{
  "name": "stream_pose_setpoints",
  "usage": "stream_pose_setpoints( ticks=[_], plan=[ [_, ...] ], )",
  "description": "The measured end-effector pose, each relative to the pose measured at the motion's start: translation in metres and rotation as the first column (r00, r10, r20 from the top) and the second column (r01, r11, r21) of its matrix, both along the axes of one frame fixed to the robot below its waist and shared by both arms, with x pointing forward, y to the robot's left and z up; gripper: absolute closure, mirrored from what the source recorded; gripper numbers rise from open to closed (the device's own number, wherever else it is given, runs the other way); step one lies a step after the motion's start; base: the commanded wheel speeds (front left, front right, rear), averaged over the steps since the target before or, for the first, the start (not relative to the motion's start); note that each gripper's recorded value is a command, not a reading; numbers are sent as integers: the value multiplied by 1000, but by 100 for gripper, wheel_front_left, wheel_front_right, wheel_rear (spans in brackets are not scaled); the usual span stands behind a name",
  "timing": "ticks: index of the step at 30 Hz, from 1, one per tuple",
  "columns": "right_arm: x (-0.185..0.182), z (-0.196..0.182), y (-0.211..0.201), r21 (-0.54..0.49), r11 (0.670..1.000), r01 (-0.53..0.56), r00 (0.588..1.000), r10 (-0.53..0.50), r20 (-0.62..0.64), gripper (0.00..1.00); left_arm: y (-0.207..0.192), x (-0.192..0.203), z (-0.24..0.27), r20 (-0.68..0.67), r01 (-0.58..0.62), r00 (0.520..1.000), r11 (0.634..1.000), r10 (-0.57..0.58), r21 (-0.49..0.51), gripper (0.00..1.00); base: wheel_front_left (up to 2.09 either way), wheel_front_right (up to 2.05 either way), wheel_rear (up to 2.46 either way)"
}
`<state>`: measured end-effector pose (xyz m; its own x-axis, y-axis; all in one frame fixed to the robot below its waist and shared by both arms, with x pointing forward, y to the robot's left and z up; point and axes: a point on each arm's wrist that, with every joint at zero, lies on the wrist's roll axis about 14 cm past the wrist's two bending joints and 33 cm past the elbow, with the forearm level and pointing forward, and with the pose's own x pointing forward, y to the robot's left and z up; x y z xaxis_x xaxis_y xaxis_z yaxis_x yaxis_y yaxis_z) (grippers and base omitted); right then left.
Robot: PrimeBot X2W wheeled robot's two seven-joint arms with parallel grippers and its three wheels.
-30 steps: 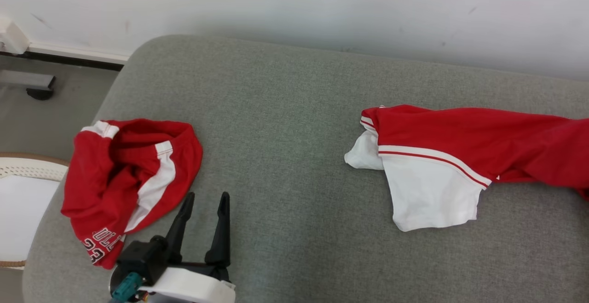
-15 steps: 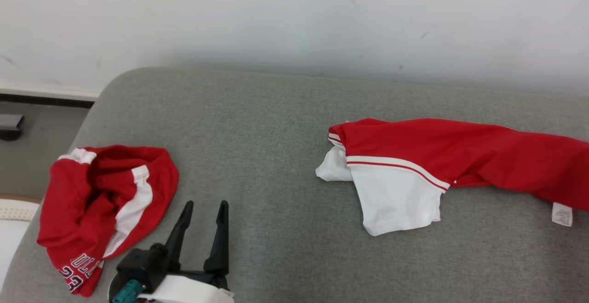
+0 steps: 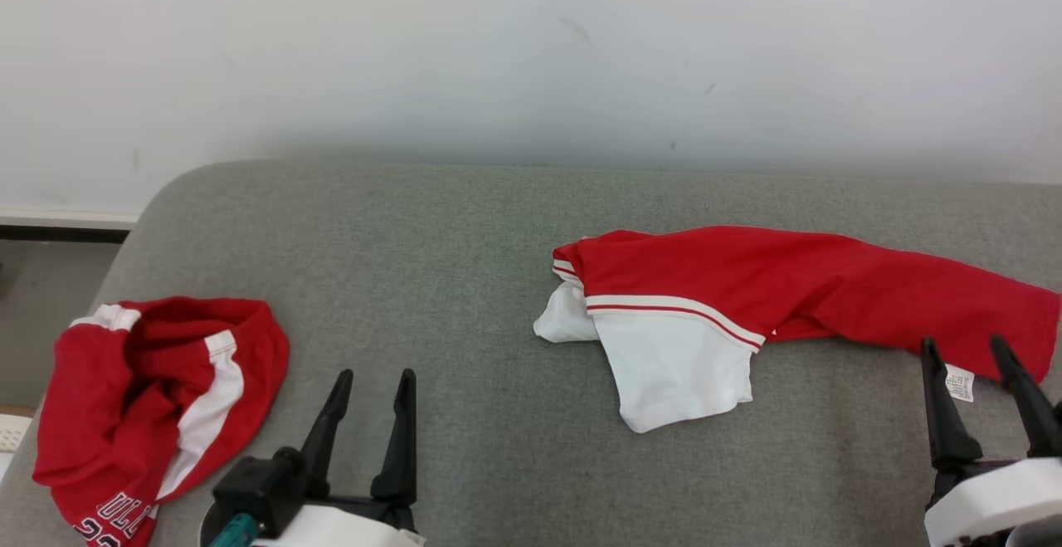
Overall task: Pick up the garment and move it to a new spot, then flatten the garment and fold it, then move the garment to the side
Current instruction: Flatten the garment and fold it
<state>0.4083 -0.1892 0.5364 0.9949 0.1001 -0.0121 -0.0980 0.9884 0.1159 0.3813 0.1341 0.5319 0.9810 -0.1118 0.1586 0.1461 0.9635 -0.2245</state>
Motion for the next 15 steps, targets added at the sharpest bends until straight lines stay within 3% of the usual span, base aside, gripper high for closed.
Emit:
stream_pose_setpoints(
  ticks=[15],
  plan=[
    [-28, -12, -3, 93, 994, 51, 993, -60, 102, 0, -15, 3, 2, 9, 51, 999, 999, -51, 5, 0, 0, 0, 0]
  ],
)
